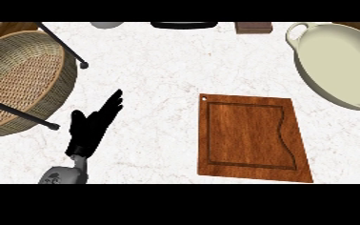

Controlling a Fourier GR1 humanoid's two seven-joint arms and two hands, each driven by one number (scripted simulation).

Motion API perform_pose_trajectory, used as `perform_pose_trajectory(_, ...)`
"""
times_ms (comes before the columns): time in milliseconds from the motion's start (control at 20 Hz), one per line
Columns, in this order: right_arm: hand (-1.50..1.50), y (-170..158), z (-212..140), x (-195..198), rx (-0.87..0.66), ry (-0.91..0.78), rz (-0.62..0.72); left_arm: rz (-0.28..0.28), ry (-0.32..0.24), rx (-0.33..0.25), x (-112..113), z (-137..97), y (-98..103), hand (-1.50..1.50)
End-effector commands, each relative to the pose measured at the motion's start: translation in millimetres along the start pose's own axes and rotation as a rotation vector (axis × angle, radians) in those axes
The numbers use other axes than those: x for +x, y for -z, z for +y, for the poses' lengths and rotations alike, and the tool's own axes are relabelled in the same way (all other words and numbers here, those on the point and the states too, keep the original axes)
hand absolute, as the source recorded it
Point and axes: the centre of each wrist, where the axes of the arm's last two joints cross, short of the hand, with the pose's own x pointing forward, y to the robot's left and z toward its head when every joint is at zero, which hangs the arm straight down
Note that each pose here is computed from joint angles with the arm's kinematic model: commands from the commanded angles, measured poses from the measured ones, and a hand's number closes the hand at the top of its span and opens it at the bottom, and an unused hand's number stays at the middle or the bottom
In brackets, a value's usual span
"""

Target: Pick the tomato from the cutting board and place it in the pot

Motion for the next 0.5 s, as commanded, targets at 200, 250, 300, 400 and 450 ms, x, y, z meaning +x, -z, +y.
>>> perform_pose_trajectory(200, 1.50, -10, -71, 23, -0.038, -0.167, -0.079, -0.011, 0.012, -0.018, 2, -4, 10, 0.00)
perform_pose_trajectory(250, 1.50, -6, -73, 26, -0.043, -0.181, -0.080, -0.028, 0.023, -0.020, 9, -5, 10, 0.00)
perform_pose_trajectory(300, 1.50, -6, -67, 19, -0.043, -0.233, -0.118, 0.014, 0.007, -0.029, -3, 1, 3, 0.00)
perform_pose_trajectory(400, 1.50, 6, -78, 36, -0.078, -0.269, -0.149, -0.023, 0.020, -0.026, 16, -13, 10, 0.00)
perform_pose_trajectory(450, 1.50, 1, -76, 29, -0.070, -0.278, -0.162, 0.004, 0.023, -0.024, 1, 4, 5, 0.00)
